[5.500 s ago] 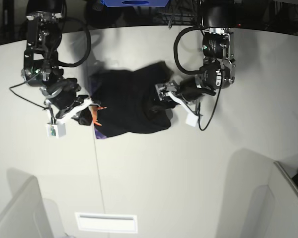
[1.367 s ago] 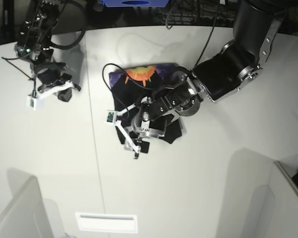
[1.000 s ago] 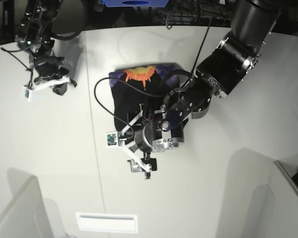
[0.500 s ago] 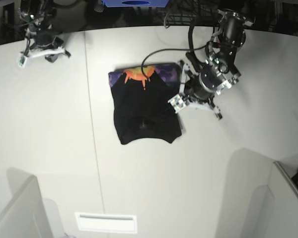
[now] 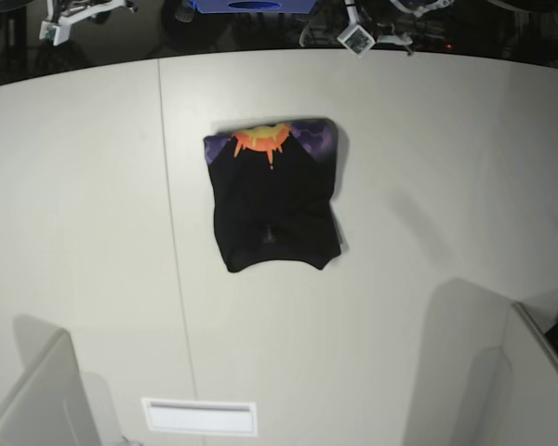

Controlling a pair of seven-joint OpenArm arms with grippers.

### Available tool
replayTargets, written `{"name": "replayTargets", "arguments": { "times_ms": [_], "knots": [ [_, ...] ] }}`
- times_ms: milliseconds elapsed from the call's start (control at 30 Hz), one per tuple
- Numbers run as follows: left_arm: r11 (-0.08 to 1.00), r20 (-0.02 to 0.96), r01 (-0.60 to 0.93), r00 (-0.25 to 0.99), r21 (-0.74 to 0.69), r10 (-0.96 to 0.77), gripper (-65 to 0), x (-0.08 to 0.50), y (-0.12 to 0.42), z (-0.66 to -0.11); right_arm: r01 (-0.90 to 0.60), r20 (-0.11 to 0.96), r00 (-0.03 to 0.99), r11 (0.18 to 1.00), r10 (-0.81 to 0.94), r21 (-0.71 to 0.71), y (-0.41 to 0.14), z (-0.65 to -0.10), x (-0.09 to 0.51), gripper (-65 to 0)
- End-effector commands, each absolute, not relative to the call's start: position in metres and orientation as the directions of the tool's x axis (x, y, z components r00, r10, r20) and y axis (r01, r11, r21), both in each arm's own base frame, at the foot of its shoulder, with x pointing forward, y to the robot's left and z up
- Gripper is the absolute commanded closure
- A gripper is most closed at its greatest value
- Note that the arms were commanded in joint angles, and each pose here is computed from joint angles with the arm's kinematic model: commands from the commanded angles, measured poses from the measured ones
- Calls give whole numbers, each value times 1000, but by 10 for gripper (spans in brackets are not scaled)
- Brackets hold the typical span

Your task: Fold the T-shirt properly

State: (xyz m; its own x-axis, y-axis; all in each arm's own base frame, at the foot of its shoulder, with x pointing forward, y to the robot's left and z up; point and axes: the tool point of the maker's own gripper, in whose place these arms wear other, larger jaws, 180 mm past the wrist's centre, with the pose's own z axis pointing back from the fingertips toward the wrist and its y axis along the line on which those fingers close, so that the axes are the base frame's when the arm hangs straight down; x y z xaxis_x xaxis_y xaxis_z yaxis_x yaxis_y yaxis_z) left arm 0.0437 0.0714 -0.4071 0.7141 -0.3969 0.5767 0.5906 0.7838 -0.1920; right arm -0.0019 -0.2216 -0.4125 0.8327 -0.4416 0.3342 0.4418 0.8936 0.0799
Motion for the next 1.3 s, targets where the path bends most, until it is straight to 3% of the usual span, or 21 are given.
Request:
{"name": "replayTargets", "arguments": {
  "times_ms": [0,167,267,433,533,767,867,1067,1267],
  "knots": [
    [791,610,576,708,-208,-355,0,41,70,-397,425,326,845,902,-424,71,-223,-409,-8,0],
    [843,538,491,782,-221,-315,0,3,84,-404,386,166,902,917,-398,103,-210,-436,-35,0],
    [853,480,462,821,-242,-308,0,-19,84,-416,377,99,920,926,-379,39,-222,-467,-49,0],
    [864,363,421,878,-277,-311,0,-56,76,-455,229,-30,973,973,-230,-8,-203,-513,-71,0],
    [903,276,357,917,-241,-289,0,-75,77,-489,130,-89,988,989,-124,64,-183,-532,-79,0],
    [959,56,222,975,-177,-215,0,-124,71,-564,-119,-261,952,978,162,170,-162,-576,-110,0],
    [965,61,203,979,-164,-195,0,-134,70,-587,-215,-343,896,951,283,223,-150,-593,-131,0],
    [972,36,210,978,-107,-207,0,-155,95,-623,-285,-352,856,913,380,291,-124,-616,-172,0],
    [973,37,228,973,-46,-226,0,-150,125,-638,-289,-266,881,890,392,352,-84,-625,-181,0]
  ]
}}
